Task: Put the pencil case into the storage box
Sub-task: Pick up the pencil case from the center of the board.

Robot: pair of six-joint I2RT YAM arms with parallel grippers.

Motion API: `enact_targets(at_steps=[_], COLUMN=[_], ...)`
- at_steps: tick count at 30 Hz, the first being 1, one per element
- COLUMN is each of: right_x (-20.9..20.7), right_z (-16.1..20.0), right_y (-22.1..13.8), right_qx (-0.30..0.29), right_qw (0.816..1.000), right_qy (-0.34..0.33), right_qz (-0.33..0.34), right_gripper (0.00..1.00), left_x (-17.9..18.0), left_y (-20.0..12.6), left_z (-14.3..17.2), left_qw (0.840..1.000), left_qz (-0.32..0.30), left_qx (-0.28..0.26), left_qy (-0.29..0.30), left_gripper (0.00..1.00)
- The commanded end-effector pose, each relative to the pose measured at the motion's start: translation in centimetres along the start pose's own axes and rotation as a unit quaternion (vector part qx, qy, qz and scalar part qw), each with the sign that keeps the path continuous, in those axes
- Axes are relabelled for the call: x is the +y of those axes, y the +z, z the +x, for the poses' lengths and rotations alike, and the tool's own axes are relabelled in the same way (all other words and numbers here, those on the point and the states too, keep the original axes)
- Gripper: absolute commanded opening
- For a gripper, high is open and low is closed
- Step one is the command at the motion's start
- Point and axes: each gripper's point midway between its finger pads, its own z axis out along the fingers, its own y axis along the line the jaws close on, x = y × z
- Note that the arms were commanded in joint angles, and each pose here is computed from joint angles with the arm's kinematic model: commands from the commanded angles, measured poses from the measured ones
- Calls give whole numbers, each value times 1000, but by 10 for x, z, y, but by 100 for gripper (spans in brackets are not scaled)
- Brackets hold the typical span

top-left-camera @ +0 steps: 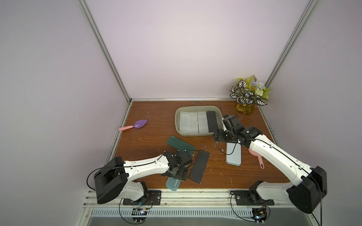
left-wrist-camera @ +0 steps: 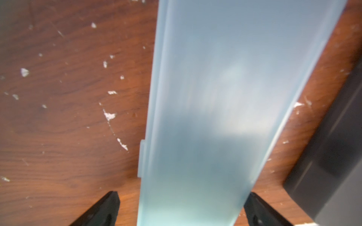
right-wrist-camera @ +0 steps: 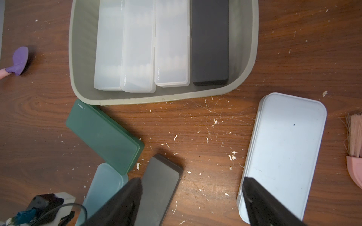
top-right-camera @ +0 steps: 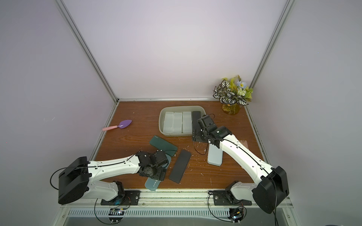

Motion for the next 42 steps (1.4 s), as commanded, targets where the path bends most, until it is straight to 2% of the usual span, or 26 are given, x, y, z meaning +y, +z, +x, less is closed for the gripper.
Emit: enact_targets(at_steps=[1, 5, 13, 20, 24, 36, 42], right_x=[4, 5, 4, 4, 4, 8, 7], right_z=[-1, 1, 2, 3, 2, -3, -5], right_y=[-1, 1, 1, -1, -4, -9, -10], right_qx=[-5, -3, -4, -7, -12, -21, -25], right_qw=[1000, 1000, 1000, 1000, 1000, 999, 999], right_qy=[7, 7, 8, 10, 9, 8, 6], right_qz=[-14, -16, -18, -22, -25, -35, -34], right_gripper=[87, 88, 87, 87, 87, 87, 88], left_x=[-3, -4, -3, -4, -8, -13, -6], left_y=[8, 16, 20, 10, -6, -80, -123], left_z=[6, 12, 20, 22, 17, -24, -93], left_qw=[1000, 1000, 1000, 1000, 999, 995, 986], left_qz=[-5, -10, -11, 10, 32, 49, 53], left_qx=[11, 18, 18, 6, -16, -84, -153], left_qy=[7, 10, 6, -8, -21, -31, -40], left_gripper=[99, 100, 85, 72, 70, 70, 70])
